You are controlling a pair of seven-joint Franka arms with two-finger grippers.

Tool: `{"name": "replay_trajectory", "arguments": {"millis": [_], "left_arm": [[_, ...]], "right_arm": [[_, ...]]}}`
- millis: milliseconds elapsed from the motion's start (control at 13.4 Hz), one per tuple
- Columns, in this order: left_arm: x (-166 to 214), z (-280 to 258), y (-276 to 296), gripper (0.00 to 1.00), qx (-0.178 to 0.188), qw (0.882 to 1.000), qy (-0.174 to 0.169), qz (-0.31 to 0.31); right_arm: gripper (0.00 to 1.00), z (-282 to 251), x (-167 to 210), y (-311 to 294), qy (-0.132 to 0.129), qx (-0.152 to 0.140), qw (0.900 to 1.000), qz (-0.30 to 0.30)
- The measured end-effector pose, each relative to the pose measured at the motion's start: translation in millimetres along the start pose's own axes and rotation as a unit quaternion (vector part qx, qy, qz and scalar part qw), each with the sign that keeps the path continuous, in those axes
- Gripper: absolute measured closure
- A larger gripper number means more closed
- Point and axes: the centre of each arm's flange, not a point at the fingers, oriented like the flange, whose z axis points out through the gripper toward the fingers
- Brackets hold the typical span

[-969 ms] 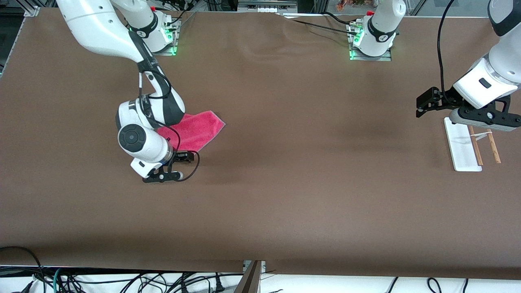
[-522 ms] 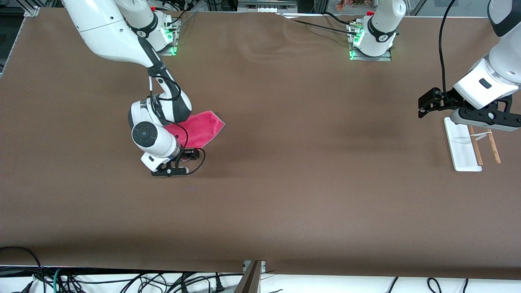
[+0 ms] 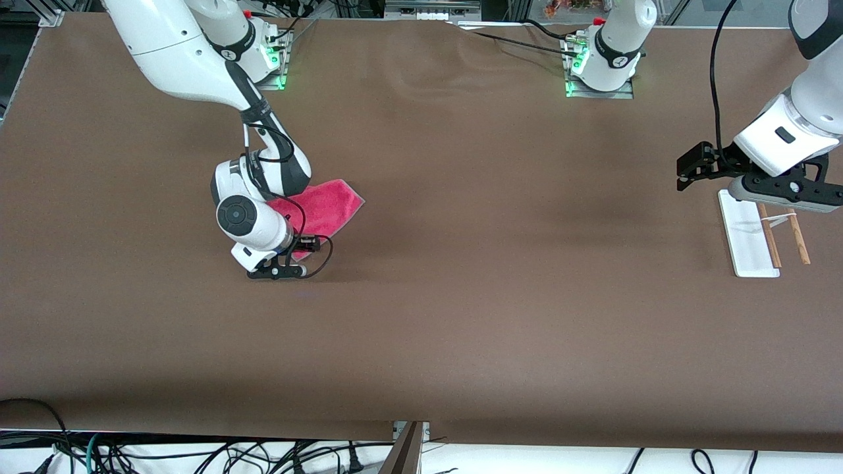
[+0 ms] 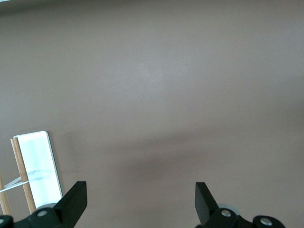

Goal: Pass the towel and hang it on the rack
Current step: 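Lift the pink towel with the right gripper off the table, then carry the towel toward center while the left gripper reaches toward it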

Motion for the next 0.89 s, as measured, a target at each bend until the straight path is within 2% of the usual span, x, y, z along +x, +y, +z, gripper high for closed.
{"name": "replay_trajectory", "arguments": {"millis": [373,522,596,894], "left_arm": [[1.7,3.2,8.2,0.00,-0.001,1.000,-0.003,0.008],[5.6,11.3,7.2,0.00,-0.003,1.000,-0.008,0.008],[9.1,13.6,6.6,0.00,-0.003,1.000,-0.005,0.008],[18.0,14.4,6.2,0.00,-0.006,1.000,0.000,0.009]], "right_arm": [[0.98,-5.1,1.4,0.0,0.002,0.008,1.000,0.009],[0.98,-12.1,5.4,-2.6,-0.001,0.019,1.000,0.019],[0.98,-21.7,9.6,-6.8,-0.011,0.032,0.999,0.030],[0.98,-101.1,29.1,-39.4,-0.061,0.109,0.988,0.088]]}}
